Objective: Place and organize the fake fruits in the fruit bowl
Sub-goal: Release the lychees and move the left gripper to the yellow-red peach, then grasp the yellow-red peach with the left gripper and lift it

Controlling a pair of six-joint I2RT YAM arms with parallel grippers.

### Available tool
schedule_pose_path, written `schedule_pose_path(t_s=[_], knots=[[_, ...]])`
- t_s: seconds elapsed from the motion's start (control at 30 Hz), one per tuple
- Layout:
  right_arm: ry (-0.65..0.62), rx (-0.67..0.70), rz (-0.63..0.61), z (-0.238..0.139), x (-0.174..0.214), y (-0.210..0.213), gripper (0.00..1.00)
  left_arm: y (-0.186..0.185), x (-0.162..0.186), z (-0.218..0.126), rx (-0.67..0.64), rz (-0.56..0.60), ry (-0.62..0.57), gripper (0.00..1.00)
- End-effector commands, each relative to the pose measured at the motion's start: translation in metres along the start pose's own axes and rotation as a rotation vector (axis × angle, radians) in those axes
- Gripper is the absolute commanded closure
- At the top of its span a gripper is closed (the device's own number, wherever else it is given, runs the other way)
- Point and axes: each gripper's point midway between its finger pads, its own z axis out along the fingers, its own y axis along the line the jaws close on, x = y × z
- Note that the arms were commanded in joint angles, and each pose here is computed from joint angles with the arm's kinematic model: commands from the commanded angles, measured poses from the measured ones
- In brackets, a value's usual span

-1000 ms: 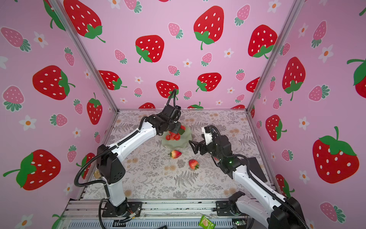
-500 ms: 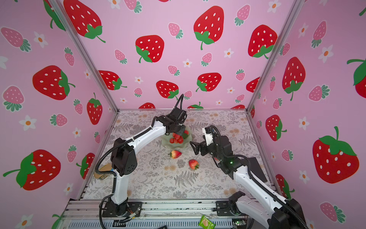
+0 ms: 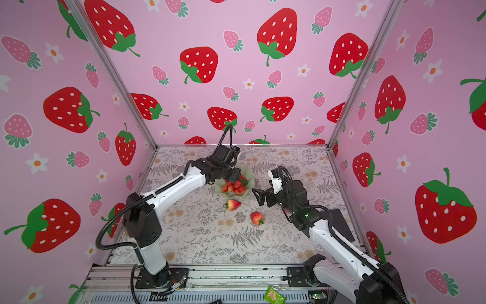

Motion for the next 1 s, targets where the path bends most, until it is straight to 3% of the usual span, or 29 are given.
schedule_pose_path(t_s=[0.0,0.1,0.3,0.7,0.97], knots=[[0.061,-0.066,-0.017,0.003,0.025,0.007,0.01,-0.018,0.025,-0.028,0.127,0.086,-0.063,0.26],[0.070,-0.128,-0.020,0.002,0.033,0.016,0.01,-0.030,0.074,-0.030,0.201,0.119,-0.017,0.20],[0.060,-0.177,-0.023,0.001,0.031,0.025,0.01,-0.051,0.110,-0.024,0.290,0.124,-0.018,0.13],[0.039,-0.164,-0.013,-0.004,0.030,0.024,0.01,-0.064,0.137,0.014,0.291,0.126,0.098,0.10],[0.043,-0.172,-0.019,-0.002,0.029,0.025,0.01,-0.050,0.141,0.027,0.159,0.135,0.113,0.09]])
